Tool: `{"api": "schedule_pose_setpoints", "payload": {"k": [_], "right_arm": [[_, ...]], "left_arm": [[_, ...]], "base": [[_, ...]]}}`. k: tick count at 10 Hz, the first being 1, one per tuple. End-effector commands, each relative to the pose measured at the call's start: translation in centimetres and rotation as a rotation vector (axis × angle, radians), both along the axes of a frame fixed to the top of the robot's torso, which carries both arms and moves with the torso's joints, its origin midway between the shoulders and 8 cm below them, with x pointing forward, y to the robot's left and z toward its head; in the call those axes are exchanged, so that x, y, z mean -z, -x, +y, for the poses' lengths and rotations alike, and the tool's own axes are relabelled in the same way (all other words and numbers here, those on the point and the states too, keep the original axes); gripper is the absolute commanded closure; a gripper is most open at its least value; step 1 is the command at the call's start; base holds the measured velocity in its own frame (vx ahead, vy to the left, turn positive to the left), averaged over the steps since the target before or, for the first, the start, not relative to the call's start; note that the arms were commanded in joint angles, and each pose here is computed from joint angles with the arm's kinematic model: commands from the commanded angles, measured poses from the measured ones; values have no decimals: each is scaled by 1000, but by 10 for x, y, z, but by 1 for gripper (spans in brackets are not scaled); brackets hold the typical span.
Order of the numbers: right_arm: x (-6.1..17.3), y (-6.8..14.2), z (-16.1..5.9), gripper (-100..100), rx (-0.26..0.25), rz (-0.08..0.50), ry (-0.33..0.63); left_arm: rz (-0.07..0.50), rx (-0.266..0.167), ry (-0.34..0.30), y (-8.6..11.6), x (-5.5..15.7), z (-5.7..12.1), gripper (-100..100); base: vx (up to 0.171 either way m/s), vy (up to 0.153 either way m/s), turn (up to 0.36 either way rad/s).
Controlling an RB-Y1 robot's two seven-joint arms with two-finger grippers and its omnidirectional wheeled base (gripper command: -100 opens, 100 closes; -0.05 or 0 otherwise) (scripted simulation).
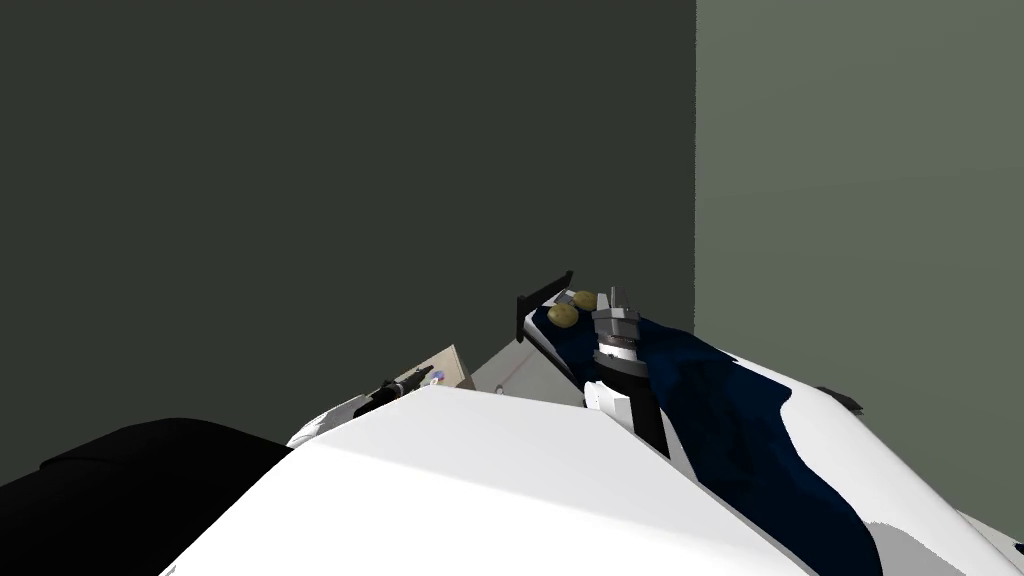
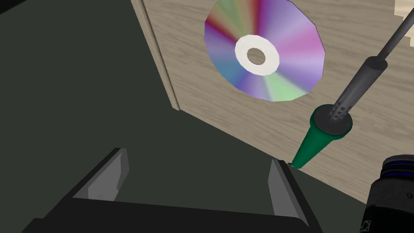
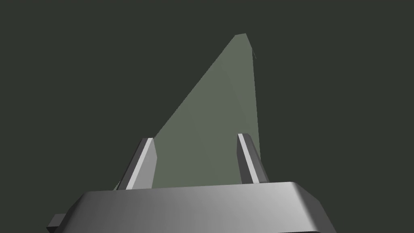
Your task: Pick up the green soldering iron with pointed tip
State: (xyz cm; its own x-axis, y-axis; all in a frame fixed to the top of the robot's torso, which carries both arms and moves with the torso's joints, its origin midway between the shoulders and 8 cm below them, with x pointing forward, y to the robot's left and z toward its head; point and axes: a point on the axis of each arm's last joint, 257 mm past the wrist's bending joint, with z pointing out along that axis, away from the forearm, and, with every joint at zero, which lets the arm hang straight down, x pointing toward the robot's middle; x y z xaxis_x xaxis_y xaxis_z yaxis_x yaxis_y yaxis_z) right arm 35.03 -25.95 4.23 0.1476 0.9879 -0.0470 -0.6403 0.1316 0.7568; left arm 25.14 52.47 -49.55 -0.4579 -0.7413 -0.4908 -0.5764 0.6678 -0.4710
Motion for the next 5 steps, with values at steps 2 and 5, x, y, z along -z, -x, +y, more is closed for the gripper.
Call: {"api": "schedule_pose_setpoints", "payload": {"k": [2,5], "right_arm": [[0,0,0,0,0,0,0],[0,0,0,0,0,0,0]], "left_arm": [[85,15,-52,33,16,14,-100],[232,56,-128,98,41,35,-100]], "base": [[77,21,-87],[87,29,-121]]}}
